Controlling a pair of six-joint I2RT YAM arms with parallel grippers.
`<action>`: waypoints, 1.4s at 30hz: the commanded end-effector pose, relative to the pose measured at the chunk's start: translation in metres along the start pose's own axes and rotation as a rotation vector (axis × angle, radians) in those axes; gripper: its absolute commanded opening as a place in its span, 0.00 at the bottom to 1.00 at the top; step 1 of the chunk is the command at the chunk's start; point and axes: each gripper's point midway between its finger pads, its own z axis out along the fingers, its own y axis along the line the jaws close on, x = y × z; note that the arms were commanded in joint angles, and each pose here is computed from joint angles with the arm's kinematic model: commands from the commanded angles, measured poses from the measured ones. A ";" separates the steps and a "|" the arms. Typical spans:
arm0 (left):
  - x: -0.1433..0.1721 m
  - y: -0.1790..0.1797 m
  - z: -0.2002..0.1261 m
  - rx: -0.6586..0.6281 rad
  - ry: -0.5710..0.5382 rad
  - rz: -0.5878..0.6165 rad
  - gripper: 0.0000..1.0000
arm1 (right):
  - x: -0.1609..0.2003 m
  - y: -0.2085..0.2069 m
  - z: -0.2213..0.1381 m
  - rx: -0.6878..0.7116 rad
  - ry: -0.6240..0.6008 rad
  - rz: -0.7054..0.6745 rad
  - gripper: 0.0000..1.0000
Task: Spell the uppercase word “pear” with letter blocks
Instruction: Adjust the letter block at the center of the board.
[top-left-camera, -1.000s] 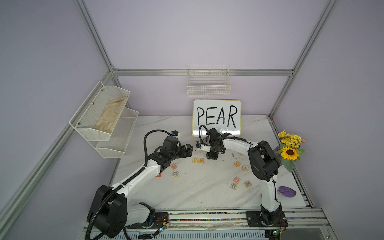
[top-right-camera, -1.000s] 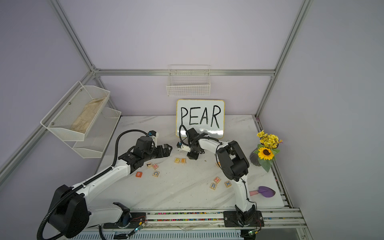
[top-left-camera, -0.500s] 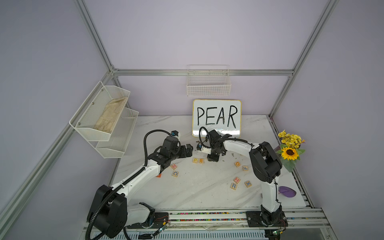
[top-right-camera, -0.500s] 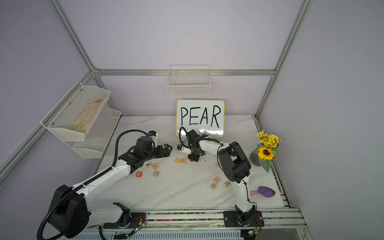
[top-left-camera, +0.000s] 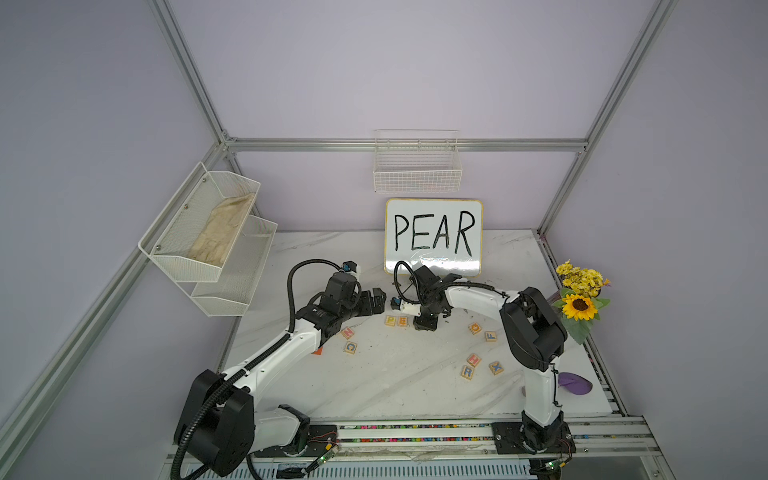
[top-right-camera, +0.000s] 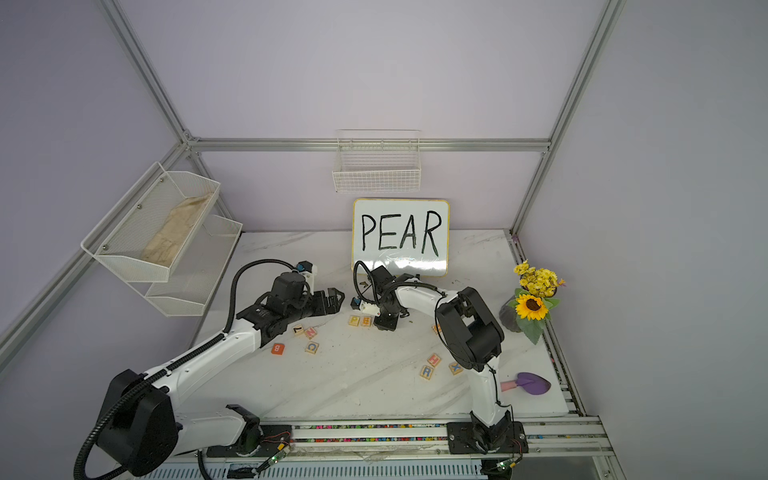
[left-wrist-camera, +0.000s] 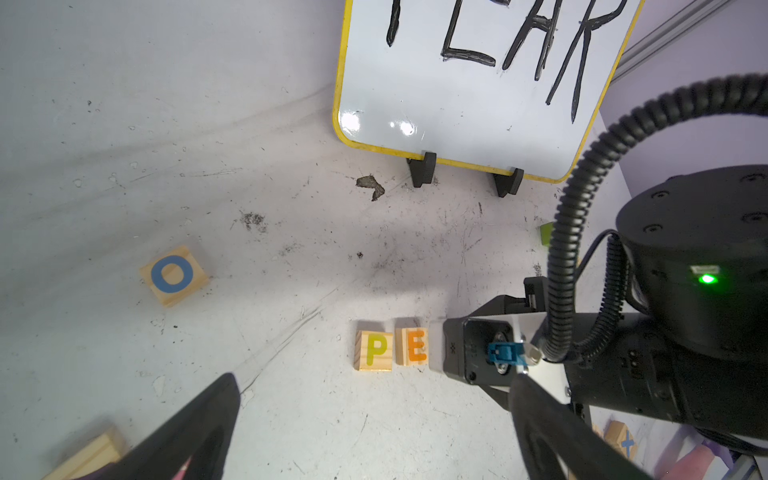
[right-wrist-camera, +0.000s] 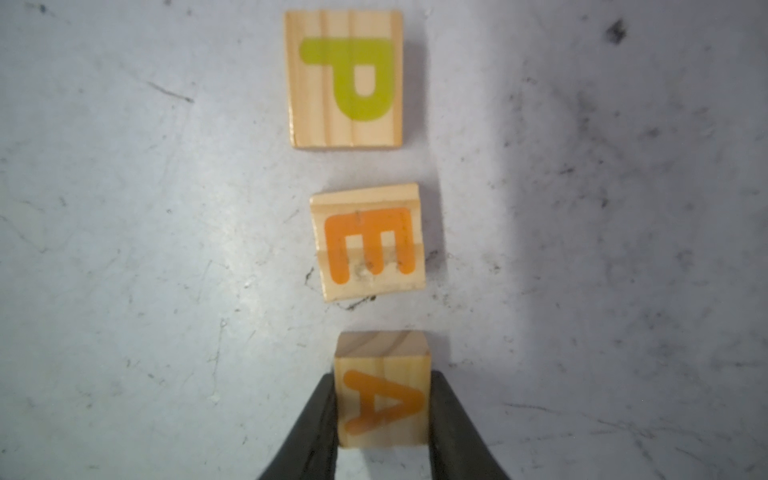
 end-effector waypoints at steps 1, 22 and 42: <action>0.004 0.007 -0.002 -0.007 -0.012 -0.014 1.00 | 0.004 0.006 0.006 -0.035 0.040 -0.058 0.36; 0.005 0.009 -0.001 -0.018 -0.010 -0.013 1.00 | 0.011 0.012 0.009 -0.085 0.084 -0.156 0.37; 0.004 0.007 -0.002 -0.010 -0.010 -0.013 1.00 | 0.010 0.012 0.009 -0.078 0.078 -0.155 0.50</action>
